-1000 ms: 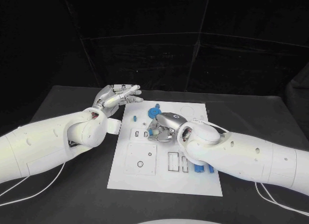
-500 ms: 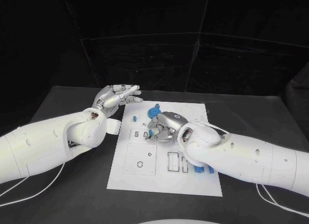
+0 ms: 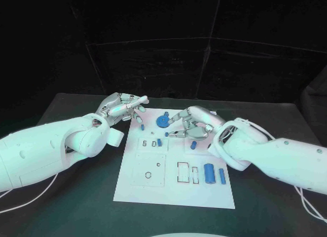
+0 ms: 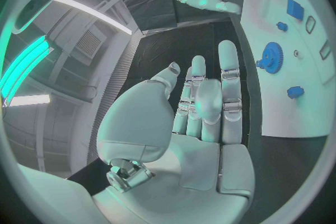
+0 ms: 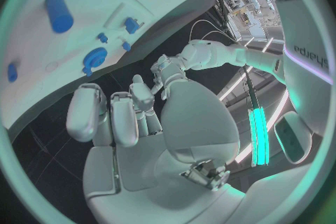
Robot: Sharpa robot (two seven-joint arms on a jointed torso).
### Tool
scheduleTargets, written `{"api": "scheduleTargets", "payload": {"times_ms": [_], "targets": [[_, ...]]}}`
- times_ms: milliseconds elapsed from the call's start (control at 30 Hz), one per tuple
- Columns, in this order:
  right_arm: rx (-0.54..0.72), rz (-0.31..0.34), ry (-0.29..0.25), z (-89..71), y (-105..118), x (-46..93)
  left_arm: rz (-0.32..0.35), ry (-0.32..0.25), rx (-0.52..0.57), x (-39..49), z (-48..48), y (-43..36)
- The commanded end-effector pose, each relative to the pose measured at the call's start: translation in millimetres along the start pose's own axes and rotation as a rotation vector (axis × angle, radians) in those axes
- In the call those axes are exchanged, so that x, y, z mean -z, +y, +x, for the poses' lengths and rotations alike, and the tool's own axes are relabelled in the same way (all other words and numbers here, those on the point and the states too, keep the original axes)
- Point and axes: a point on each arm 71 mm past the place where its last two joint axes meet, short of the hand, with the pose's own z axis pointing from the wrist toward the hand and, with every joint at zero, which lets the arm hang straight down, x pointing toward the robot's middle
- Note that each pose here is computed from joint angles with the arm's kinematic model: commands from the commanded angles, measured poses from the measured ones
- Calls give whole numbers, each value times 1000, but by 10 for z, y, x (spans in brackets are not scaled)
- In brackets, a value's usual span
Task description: Assemble the parts on the task board
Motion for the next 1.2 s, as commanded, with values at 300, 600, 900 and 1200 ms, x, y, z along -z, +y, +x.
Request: {"api": "scheduleTargets", "payload": {"times_ms": [300,600,900,1200], "targets": [[-252,122,-48,-709,-433,304,-537,226,-644,-23,116,45],[-236,180,-68,-836,-615,313,-673,231,-886,-212,299,3],[-219,189,-59,-826,-644,260,-690,231,-941,-394,519,19],[-212,199,-55,-822,-671,233,-715,267,-954,-493,660,88]]}}
